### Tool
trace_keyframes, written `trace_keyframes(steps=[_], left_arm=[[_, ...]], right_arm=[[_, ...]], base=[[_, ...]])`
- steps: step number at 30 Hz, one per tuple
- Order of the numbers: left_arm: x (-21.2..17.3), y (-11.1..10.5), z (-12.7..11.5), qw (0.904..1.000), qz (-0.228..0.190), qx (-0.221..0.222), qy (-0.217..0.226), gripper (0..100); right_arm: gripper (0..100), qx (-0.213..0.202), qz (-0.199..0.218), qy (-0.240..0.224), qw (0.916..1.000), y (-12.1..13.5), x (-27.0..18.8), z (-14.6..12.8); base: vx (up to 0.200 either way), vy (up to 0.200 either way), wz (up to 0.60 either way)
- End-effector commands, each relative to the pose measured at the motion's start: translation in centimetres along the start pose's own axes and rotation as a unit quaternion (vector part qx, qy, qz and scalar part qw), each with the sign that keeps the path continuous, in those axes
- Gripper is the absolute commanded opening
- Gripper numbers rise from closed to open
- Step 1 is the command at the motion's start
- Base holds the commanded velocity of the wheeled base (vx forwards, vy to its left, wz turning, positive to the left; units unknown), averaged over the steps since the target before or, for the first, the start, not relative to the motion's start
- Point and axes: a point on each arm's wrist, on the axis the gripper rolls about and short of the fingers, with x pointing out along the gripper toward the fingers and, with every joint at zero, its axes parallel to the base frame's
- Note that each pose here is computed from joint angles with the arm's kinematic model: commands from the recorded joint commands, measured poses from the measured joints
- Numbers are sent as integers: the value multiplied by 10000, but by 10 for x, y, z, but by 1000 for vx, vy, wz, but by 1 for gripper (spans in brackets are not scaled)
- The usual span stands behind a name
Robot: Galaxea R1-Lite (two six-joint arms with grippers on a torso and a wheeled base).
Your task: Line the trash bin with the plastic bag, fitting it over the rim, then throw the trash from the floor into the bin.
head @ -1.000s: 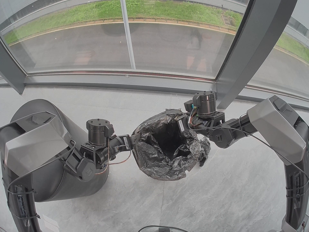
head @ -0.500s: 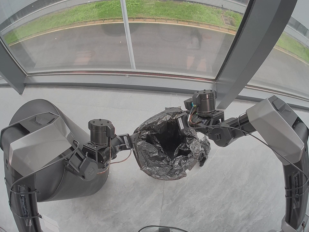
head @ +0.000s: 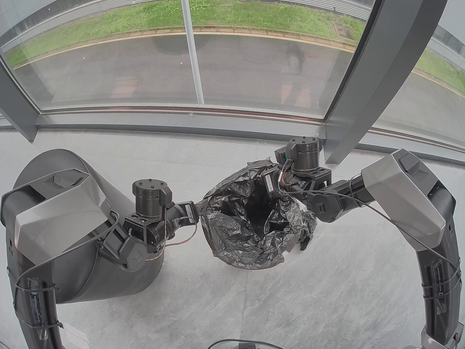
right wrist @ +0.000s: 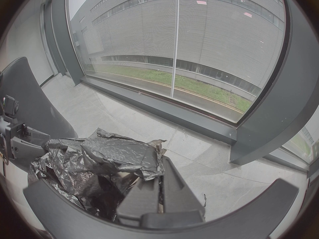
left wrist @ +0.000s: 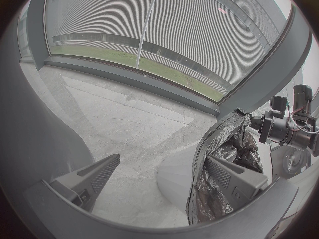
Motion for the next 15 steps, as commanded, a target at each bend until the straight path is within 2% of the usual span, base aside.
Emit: trace_keyframes(steps=[1,6,7,15], left_arm=[[1,0,-1,10000,4,-4,7,100],[1,0,-1,10000,11,-4,4,100],[1,0,-1,10000,11,-4,4,100],[0,0,0,10000,2,-2,-1,100]], right_arm=[[0,-4,5,30,10000,1,2,-3],[0,-32,0,46,10000,2,1,-4],[100,-29,-24,42,10000,1,2,-4],[100,28,-52,-128,9999,0,-1,3]], base=[[0,0,0],[0,0,0],[0,0,0],[0,0,0]])
